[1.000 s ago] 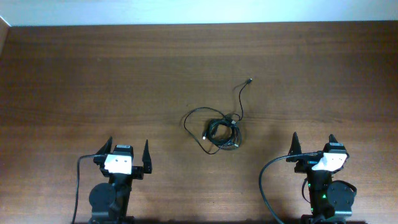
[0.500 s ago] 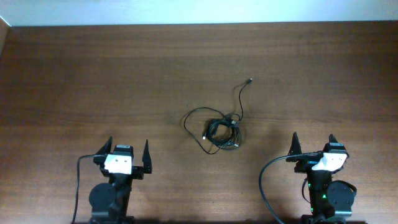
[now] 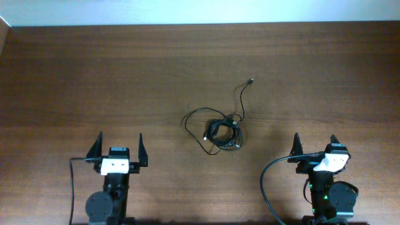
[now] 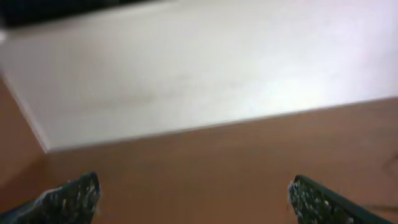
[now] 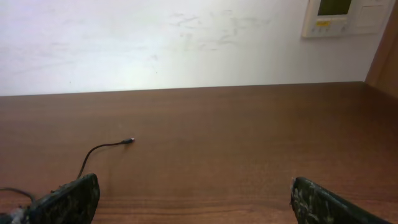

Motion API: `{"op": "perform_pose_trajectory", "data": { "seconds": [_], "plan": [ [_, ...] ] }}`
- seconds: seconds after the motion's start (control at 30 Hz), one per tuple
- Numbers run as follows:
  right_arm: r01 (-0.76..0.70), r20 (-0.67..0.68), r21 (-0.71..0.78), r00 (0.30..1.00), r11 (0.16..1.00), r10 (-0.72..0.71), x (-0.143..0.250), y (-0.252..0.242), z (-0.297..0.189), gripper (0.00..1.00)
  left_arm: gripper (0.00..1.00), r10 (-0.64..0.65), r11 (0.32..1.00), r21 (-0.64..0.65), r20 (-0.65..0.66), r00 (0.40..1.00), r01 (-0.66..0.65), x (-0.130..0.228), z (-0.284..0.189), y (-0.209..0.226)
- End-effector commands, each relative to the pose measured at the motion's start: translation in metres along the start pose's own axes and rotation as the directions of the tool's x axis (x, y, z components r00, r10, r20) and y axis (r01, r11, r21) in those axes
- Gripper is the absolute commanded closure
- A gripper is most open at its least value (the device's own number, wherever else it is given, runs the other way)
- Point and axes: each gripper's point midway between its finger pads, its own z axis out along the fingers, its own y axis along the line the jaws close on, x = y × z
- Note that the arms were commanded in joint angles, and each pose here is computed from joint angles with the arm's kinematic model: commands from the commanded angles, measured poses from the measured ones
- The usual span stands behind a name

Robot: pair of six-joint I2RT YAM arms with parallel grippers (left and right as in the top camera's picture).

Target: Untangle cables

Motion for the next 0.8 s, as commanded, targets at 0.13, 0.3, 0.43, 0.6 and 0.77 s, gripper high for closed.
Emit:
{"op": "perform_pose_trajectory", "data": {
  "seconds": [0.13,0.3,0.43,0.6,0.77],
  "plan": [
    [0.008,-0.004,-0.002,1.0,1.0,-0.008,0.003,0.001,0.0,0.02,0.01,-0.111,0.968,0.23,0.046,0.993,0.098,-0.038,-0.003,-0.034],
    [0.008,-0.004,-0.002,1.0,1.0,-0.008,0.003,0.001,0.0,0.02,0.01,-0.112,0.963,0.238,-0.081,0.99,0.129,-0.072,0.016,-0.028],
    [0.008,-0.004,-0.002,1.0,1.0,-0.008,0.003,0.001,0.0,0.02,0.01,-0.11,0.955,0.241,-0.26,0.959,0.175,-0.072,0.046,-0.027],
    [0.008,-0.004,-0.002,1.0,1.0,-0.008,0.003,0.001,0.0,0.02,0.01,-0.106,0.896,0.356,-0.408,0.907,0.265,-0.062,0.067,-0.052],
    [0.008,-0.004,-0.002,1.0,1.0,-0.008,0.003,0.001,0.0,0.02,0.01,-0.101,0.825,0.431,-0.524,0.846,0.365,-0.029,0.074,-0.076]
  ]
}}
